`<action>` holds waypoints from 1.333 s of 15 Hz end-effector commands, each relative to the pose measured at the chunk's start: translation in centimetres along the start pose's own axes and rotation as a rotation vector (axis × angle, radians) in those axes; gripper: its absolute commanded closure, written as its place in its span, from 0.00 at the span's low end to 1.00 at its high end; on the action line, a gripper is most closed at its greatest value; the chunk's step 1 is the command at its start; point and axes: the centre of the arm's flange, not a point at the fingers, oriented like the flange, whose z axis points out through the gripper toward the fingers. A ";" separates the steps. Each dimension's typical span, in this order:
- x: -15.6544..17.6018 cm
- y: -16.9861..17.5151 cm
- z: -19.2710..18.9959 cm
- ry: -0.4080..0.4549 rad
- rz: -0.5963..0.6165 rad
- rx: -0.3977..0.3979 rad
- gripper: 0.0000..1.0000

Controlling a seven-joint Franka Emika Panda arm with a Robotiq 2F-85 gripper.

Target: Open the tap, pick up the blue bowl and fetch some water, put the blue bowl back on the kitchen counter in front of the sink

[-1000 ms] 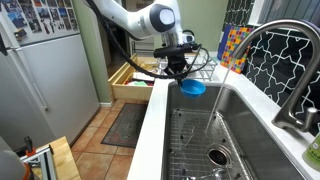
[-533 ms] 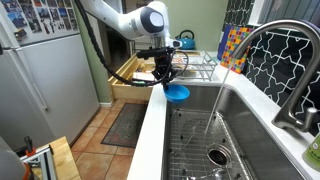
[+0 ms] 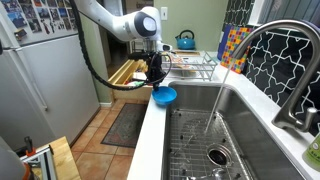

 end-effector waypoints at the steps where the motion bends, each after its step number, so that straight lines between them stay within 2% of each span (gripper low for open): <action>1: -1.1 -1.2 0.8 -0.021 0.058 0.036 0.99; 10: -1.3 -2.2 2.1 -0.048 0.082 0.077 0.99; 16: -1.0 -1.9 2.2 -0.023 0.106 0.076 0.97; 17: -0.9 -1.9 2.2 -0.018 0.108 0.077 0.81; 18: -0.9 -1.9 2.2 -0.016 0.109 0.081 0.70; 20: -0.7 -1.8 2.1 -0.008 0.112 0.083 0.56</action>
